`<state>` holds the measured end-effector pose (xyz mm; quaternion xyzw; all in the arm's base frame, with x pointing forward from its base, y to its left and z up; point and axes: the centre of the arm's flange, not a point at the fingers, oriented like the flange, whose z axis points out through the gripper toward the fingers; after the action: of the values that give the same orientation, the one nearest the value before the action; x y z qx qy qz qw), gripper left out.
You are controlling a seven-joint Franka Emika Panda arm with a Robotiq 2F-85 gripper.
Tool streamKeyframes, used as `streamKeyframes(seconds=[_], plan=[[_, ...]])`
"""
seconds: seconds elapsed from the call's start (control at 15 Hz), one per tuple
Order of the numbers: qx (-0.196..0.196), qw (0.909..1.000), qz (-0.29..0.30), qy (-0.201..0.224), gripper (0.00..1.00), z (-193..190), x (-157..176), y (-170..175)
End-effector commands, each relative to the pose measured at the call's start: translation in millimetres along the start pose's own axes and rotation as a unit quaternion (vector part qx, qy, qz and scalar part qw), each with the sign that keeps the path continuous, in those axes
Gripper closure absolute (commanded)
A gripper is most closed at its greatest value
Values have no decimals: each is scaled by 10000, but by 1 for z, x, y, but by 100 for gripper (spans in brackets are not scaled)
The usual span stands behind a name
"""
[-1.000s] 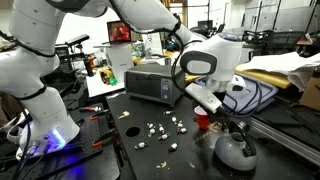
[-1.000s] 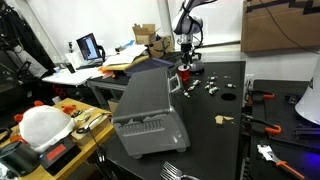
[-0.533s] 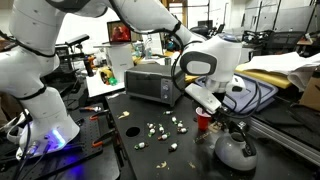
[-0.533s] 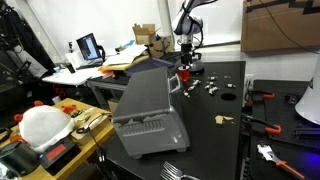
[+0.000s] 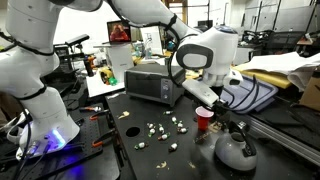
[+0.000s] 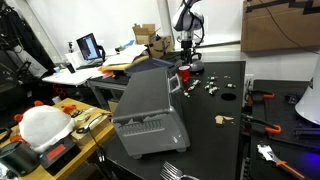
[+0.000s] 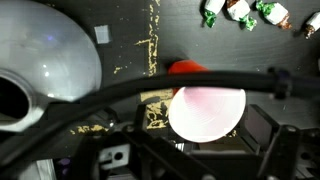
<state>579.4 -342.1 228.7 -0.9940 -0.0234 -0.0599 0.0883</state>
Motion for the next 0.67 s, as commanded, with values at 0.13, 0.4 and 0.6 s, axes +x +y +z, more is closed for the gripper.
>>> streamKeyframes(seconds=[0.13, 0.4, 0.6], plan=[[32, 9997, -236, -46, 0, -60, -24, -37], [262, 9975, -623, -223, 0, -86, -37, -55], [477, 9926, -1029, -430, 0, -95, -48, -68]])
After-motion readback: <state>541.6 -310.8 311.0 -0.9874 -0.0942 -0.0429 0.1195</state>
